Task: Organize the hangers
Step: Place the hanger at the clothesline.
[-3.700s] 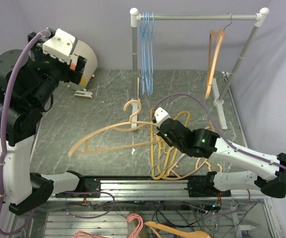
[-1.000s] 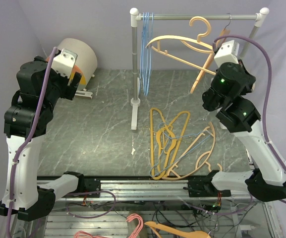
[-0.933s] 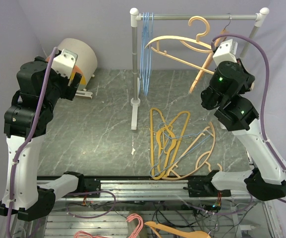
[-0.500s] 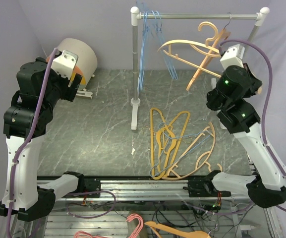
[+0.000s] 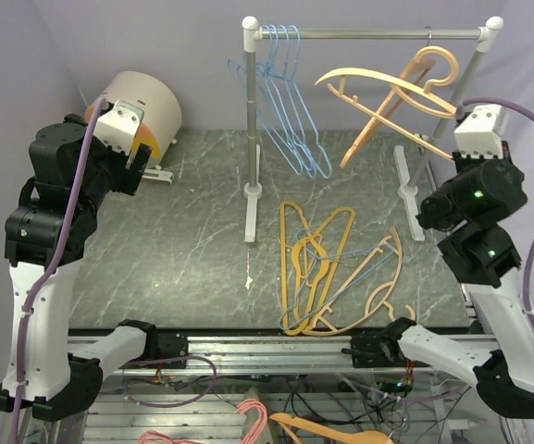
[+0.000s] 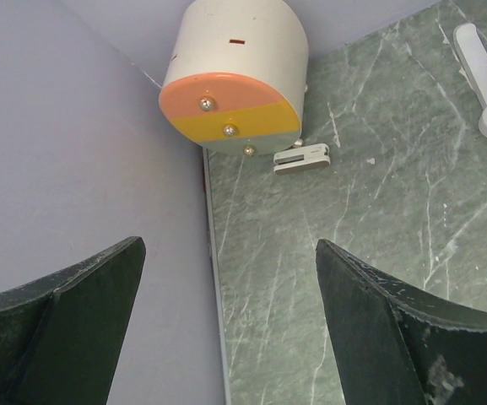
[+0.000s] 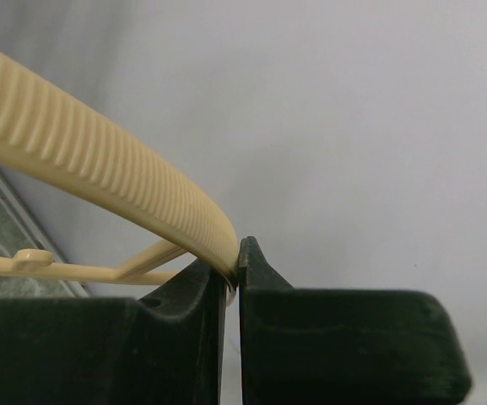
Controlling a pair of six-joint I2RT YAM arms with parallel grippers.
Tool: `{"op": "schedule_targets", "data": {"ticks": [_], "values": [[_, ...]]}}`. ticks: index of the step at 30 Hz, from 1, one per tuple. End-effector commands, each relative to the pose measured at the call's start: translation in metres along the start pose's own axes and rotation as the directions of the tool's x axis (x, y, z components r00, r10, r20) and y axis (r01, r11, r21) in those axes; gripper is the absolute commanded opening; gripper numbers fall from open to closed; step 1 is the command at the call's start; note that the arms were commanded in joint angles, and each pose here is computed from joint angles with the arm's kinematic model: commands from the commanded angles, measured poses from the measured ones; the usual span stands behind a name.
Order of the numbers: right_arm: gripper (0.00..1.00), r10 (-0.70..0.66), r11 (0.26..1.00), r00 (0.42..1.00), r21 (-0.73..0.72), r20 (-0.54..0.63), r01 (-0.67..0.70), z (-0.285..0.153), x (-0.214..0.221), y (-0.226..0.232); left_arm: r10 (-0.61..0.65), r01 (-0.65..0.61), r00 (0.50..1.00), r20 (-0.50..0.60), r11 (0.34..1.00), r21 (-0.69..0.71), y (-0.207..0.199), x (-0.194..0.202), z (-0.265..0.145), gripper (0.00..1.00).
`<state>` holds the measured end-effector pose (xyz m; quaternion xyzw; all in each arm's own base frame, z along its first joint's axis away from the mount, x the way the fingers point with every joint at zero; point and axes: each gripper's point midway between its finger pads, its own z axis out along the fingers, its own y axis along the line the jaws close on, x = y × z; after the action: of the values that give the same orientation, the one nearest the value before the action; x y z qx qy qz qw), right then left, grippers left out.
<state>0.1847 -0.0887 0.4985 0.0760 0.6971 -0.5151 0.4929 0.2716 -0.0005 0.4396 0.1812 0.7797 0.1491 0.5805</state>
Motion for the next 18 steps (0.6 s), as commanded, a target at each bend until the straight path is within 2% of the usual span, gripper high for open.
{"op": "schedule_targets", "data": {"ticks": [1, 10, 18], "values": [[0.0, -0.047, 0.999, 0.999, 0.018, 0.002, 0.047, 0.006, -0.012, 0.021, -0.017, 0.017, 1.0, 0.004, 1.0, 0.015, -0.003, 0.004, -0.005, 0.93], [0.0, -0.119, 0.985, 0.988, 0.11, -0.102, 0.13, 0.028, 0.007, 0.036, -0.015, 0.014, 1.0, 0.004, 0.996, 0.093, -0.019, 0.008, -0.002, 0.93], [0.0, -0.077, 0.984, 0.984, 0.149, -0.162, 0.101, 0.023, 0.05, 0.011, -0.006, 0.007, 1.0, -0.007, 0.988, 0.155, -0.033, 0.016, 0.001, 0.92]]}}
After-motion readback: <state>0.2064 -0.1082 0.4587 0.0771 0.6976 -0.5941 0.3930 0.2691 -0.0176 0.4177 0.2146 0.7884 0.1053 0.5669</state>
